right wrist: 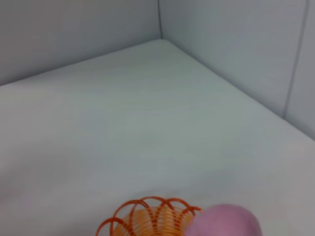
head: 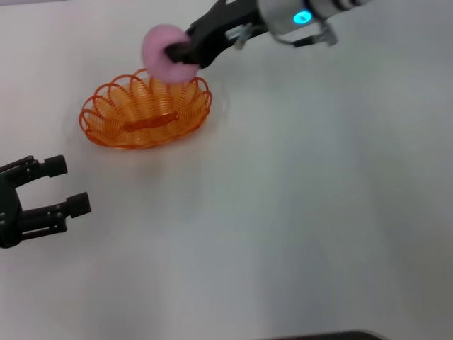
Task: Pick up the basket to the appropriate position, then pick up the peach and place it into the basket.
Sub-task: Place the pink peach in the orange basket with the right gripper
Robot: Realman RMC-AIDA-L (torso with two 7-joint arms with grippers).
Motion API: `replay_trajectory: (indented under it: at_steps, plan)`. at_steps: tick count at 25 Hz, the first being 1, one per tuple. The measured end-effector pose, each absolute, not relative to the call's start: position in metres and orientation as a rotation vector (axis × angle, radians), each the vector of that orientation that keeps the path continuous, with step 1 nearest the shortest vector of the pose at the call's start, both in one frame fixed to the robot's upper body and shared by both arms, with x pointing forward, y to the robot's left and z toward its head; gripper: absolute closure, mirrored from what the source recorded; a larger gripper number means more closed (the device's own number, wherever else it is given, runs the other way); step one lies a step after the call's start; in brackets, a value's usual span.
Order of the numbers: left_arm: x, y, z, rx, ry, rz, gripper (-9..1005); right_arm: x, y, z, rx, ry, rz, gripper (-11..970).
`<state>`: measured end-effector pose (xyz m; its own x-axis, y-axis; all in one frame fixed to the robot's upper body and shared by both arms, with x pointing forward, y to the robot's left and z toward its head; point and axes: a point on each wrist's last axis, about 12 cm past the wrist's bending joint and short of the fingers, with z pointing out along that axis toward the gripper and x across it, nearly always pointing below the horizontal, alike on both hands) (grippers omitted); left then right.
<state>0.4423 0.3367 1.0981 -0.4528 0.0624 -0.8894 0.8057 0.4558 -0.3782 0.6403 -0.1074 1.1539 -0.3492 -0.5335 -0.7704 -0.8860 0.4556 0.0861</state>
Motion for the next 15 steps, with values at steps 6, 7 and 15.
replay_trajectory:
  at_steps: [6, 7, 15]
  plan:
    - [0.443, 0.336, 1.097, 0.729, 1.836, -1.071, 107, 0.639, -0.091, 1.134, -1.133, 2.024, 0.682, 719]
    - [0.444, 0.336, 1.097, 0.728, 1.835, -1.072, 107, 0.638, -0.09, 1.133, -1.13, 2.019, 0.692, 707]
    - [0.448, 0.334, 1.099, 0.743, 1.828, -1.076, 107, 0.633, -0.091, 1.126, -1.121, 2.019, 0.728, 341]
